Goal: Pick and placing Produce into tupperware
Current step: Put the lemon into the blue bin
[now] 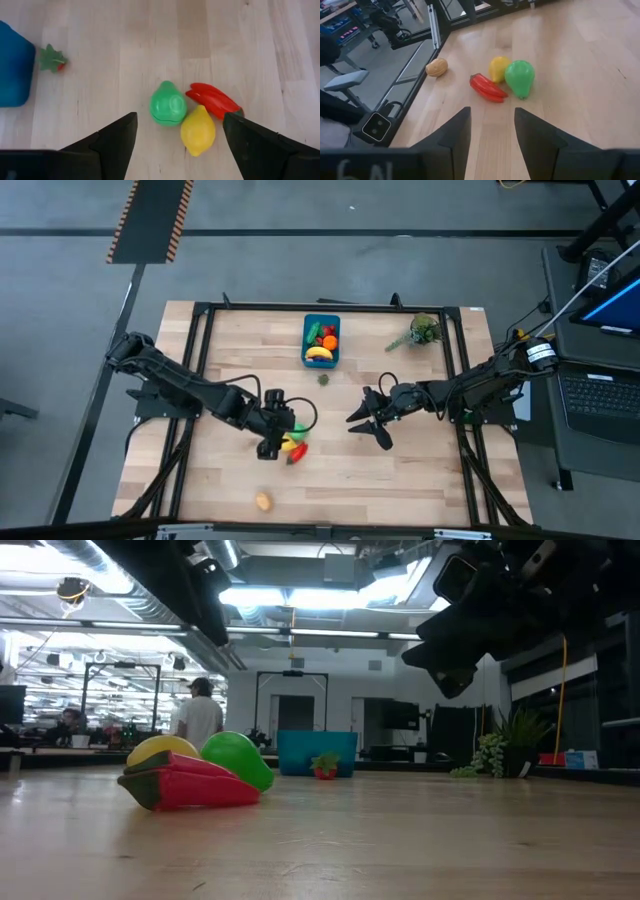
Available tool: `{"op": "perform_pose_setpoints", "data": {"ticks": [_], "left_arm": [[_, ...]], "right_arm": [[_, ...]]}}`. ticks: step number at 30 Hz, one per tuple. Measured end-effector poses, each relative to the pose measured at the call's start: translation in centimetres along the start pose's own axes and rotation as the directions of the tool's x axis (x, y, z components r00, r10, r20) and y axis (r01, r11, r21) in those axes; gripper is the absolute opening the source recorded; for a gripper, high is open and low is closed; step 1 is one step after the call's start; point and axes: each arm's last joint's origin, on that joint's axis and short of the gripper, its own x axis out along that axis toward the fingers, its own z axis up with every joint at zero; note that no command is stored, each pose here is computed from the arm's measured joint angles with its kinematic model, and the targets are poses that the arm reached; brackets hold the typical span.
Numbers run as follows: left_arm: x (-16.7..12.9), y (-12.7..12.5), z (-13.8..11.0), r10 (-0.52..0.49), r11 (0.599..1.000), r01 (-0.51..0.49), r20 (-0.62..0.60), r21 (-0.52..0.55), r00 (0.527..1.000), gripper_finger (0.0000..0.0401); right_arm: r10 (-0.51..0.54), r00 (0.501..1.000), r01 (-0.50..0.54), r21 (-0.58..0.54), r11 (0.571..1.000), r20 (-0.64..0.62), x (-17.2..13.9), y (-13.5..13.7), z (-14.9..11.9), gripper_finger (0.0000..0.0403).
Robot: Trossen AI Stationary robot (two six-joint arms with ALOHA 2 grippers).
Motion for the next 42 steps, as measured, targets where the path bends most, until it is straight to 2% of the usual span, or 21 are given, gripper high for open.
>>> {"op": "perform_pose_setpoints", "data": {"ticks": [6,14,20,42], "left_arm": [[0.08,0.22,0.23,-0.021,0.999,0.021,0.008,-0.036,1.000,0.0288],[0.19,0.36,0.44,-0.153,0.986,0.152,-0.015,-0.065,0.988,0.0295],[0.31,0.61,0.75,-0.096,0.993,0.097,0.023,-0.061,0.995,0.0296],[0.86,0.26,0.62,-0.102,0.981,0.101,0.003,-0.168,0.995,0.0290]], "right_arm": [[-0.002,1.000,0.002,-0.001,1.000,-0.005,0.00,-0.02,-0.05,0.0153],[-0.012,0.999,0.012,0.002,1.000,-0.030,-0.01,-0.11,-0.29,0.0153],[-0.013,0.999,0.013,0.002,1.000,-0.033,-0.01,-0.12,-0.32,0.0153],[-0.013,0.999,0.013,0.002,1.000,-0.034,-0.01,-0.12,-0.34,0.0153]]}}
